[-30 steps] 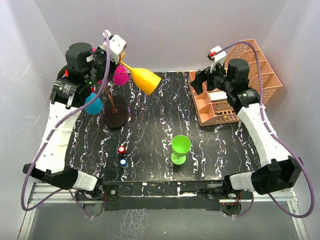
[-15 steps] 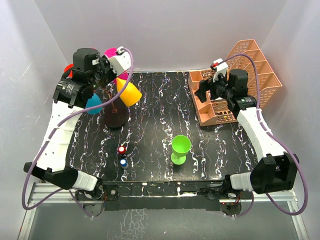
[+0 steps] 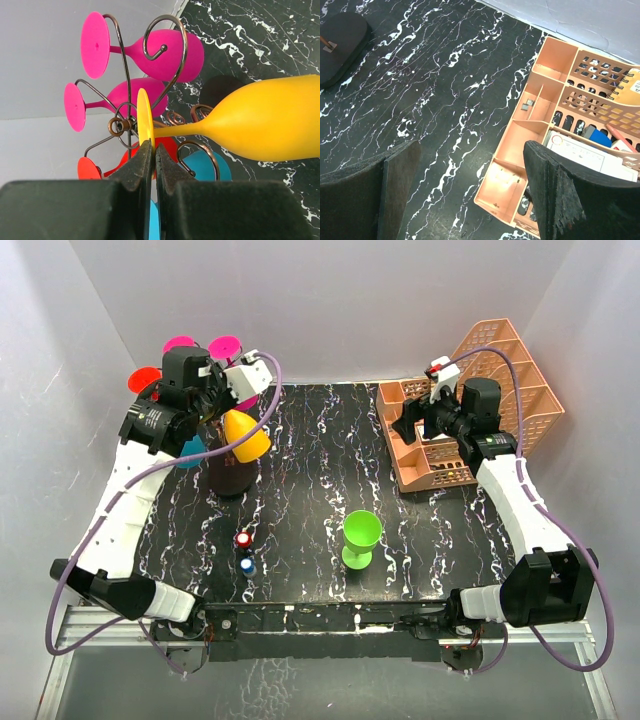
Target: Place the wine glass upside down on the wine glass rack
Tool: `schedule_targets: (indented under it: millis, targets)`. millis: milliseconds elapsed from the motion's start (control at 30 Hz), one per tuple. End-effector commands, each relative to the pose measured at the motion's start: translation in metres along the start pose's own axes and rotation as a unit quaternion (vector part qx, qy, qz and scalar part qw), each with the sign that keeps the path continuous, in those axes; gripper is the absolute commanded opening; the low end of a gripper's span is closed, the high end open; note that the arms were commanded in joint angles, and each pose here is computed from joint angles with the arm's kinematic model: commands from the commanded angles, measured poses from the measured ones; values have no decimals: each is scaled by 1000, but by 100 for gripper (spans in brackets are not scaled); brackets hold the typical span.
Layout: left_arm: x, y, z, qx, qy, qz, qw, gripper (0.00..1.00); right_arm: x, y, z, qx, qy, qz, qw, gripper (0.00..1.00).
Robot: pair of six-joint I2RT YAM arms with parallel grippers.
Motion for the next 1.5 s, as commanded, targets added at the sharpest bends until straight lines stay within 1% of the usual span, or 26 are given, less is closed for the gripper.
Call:
schedule_targets:
  millis: [0, 100, 500, 1067, 1300, 1467]
  targets:
    - [12, 0, -19, 3, 38, 4, 999, 0, 5, 24, -8, -51, 12, -23, 998, 92]
    - [15, -3, -33, 5, 48, 6, 999, 0, 4, 24, -8, -51, 9, -22, 998, 92]
    - [13, -11, -46, 29, 48, 24, 998, 0, 2, 22, -7, -47, 12, -19, 999, 92]
    - [4, -16, -44, 41, 18, 51, 998, 0, -1, 18, -4, -40, 13, -15, 999, 92]
    - [2, -13, -48, 27, 7, 54, 998, 0, -3, 17, -3, -38, 12, -15, 999, 92]
    - [-2, -13, -48, 25, -9, 73, 997, 0, -3, 16, -3, -38, 12, -15, 999, 92]
Point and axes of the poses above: each gripper's point midway between its finger pads, its own z axis out along the fingers, its own x axis along the line the jaws close on, y = z × x, the point moved 7 cm from there along -z, back along the fingers, and after that the axes turned 15 degrees about z, right-handed, at the moved point
